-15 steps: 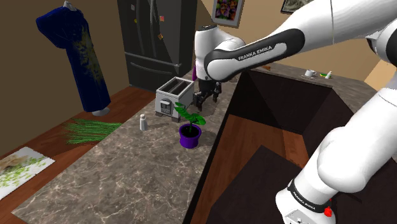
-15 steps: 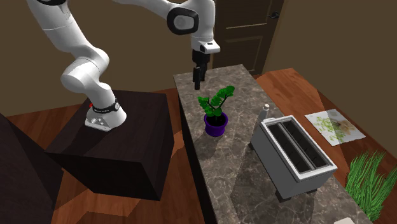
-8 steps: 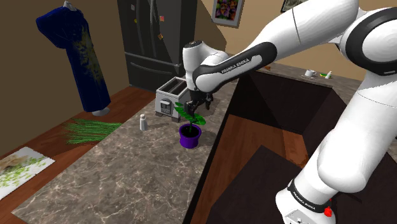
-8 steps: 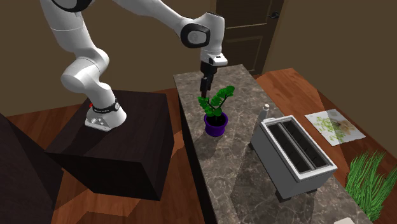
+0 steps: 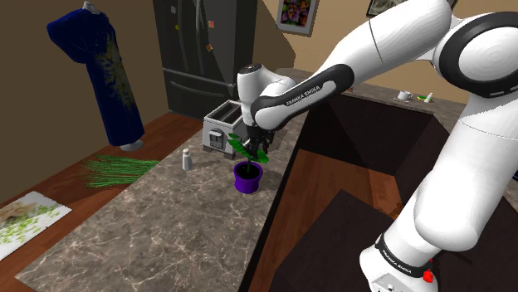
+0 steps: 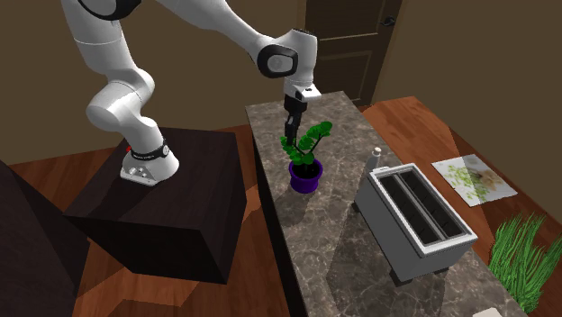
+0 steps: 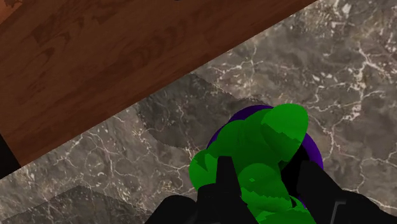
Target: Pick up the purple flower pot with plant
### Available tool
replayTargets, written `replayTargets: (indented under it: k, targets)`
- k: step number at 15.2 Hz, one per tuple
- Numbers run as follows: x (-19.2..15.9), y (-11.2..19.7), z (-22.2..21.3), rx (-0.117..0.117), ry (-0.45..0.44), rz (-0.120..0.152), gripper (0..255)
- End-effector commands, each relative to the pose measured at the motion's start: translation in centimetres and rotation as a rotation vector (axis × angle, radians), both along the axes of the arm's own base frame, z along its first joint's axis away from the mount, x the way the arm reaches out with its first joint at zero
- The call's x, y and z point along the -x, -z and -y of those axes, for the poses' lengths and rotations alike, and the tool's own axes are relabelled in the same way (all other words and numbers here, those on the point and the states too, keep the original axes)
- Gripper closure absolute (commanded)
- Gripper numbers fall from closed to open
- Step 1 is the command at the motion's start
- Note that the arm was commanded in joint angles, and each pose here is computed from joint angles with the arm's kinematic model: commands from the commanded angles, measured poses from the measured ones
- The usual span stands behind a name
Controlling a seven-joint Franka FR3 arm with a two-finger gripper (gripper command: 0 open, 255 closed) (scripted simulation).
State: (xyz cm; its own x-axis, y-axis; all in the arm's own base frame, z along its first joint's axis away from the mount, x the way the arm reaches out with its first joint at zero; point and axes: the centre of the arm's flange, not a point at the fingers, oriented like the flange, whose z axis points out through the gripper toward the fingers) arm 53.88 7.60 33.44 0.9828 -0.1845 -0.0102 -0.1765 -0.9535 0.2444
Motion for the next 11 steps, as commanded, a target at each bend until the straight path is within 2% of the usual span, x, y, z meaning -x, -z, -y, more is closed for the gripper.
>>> replayTargets:
  k: [1, 8, 11]
  targets:
    - [0.0, 0.0, 0.0, 0.0, 0.0, 0.0, 255]
    - [0.0, 0.0, 0.0, 0.0, 0.0, 0.0, 255]
    - [0.0, -1.6, 0.0, 0.0, 0.0, 0.0, 255]
